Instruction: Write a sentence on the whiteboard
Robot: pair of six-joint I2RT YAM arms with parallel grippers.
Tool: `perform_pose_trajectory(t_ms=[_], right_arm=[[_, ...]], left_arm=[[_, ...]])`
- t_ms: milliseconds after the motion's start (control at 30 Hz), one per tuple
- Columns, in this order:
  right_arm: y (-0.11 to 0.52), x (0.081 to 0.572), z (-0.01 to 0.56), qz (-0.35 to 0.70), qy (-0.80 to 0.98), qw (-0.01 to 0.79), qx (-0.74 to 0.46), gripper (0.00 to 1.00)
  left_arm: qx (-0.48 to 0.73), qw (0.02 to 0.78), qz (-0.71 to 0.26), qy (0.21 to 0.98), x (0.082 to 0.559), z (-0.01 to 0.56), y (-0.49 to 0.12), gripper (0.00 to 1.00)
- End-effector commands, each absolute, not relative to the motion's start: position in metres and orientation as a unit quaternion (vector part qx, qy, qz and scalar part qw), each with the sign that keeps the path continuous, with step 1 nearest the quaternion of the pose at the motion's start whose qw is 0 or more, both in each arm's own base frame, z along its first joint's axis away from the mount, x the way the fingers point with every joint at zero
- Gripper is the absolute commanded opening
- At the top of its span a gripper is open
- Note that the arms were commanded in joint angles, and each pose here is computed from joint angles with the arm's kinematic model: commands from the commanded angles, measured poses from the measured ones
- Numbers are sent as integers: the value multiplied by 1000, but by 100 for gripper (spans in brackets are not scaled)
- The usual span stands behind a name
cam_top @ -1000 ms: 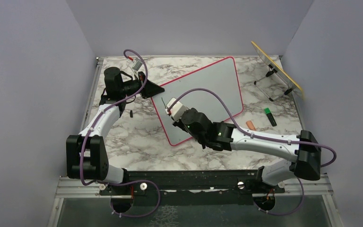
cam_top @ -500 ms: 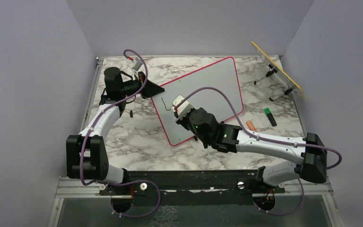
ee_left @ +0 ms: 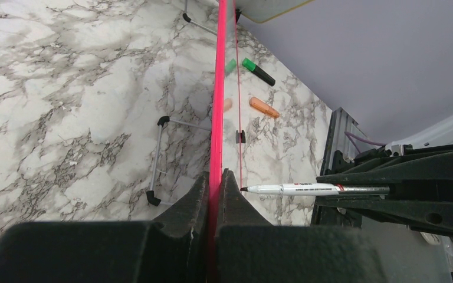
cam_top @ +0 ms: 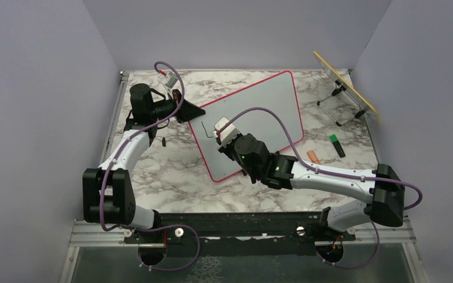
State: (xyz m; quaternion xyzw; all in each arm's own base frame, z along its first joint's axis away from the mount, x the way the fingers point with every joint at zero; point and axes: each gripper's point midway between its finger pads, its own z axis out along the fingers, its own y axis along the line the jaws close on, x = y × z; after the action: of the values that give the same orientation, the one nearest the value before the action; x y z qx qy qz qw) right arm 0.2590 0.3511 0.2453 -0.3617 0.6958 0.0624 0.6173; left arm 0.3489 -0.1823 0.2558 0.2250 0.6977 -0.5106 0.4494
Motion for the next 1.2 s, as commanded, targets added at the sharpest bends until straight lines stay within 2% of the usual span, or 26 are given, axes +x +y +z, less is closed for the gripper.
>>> perform_pose_trajectory(t_ms=[0,1167], right_arm=[[348,268,247,55,699,628,-338,1],[342,255,214,51,723,566,-393,1]], left_arm=[[222,430,-503,716,351,231,-182,0],[221,428,-504,717,352,229,-182,0]])
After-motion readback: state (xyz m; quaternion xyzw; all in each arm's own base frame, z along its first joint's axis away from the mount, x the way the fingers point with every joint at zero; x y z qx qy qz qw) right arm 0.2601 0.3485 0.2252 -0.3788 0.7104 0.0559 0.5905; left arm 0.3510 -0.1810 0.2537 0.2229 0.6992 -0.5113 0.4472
